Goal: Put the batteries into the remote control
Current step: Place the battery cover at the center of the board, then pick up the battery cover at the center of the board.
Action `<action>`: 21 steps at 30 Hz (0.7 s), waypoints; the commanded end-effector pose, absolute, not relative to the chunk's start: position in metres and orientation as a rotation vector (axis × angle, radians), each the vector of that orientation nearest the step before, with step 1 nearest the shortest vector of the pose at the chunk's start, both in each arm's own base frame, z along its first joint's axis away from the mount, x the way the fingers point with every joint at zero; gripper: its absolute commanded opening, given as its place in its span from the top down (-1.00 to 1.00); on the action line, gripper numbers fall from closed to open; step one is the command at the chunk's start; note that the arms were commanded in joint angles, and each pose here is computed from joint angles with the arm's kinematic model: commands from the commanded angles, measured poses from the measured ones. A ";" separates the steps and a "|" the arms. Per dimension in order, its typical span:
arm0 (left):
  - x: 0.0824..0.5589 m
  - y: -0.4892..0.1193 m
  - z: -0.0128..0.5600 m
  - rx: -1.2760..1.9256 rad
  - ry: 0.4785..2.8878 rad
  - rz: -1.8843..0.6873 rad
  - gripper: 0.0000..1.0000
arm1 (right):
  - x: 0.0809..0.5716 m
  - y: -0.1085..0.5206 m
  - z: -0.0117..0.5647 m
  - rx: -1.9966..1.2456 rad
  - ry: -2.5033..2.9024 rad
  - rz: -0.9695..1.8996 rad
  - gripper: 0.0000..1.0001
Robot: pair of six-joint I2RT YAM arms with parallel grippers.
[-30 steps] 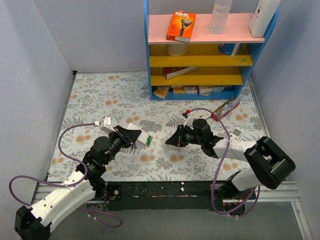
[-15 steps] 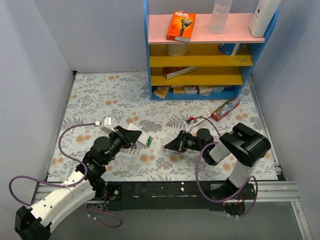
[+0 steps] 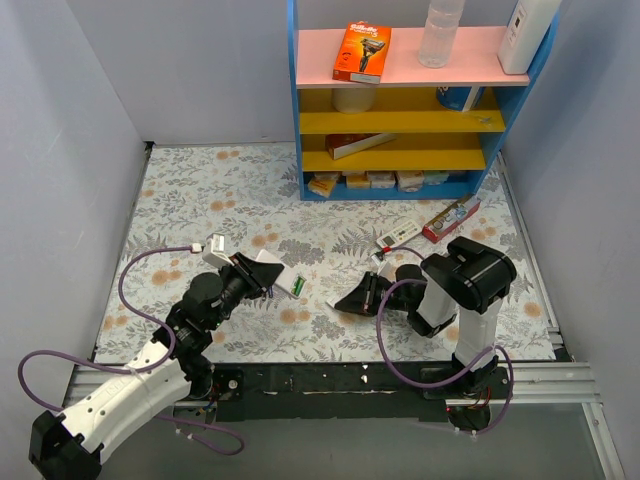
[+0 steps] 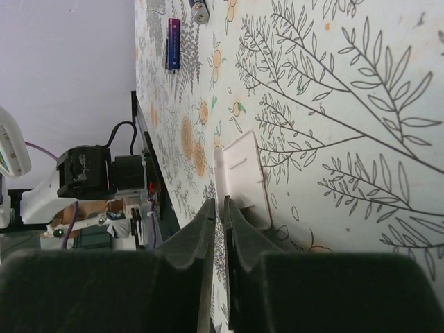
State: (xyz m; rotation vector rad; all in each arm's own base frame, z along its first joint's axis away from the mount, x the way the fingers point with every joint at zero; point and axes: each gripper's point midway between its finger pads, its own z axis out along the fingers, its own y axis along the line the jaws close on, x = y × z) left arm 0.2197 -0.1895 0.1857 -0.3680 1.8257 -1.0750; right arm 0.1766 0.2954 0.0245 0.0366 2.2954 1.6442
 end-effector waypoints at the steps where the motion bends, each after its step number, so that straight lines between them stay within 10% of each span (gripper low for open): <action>1: 0.223 -0.190 0.203 -0.350 1.787 -1.080 1.00 | 0.188 0.304 0.108 -0.241 1.799 1.765 0.64; 10: 0.228 -0.180 0.203 -0.338 1.791 -0.986 1.00 | 0.207 0.300 0.084 -0.413 2.039 1.412 0.08; 21: 0.228 -0.152 0.208 -0.361 1.770 -0.835 1.00 | 0.219 0.274 0.083 -0.727 2.474 0.672 -0.08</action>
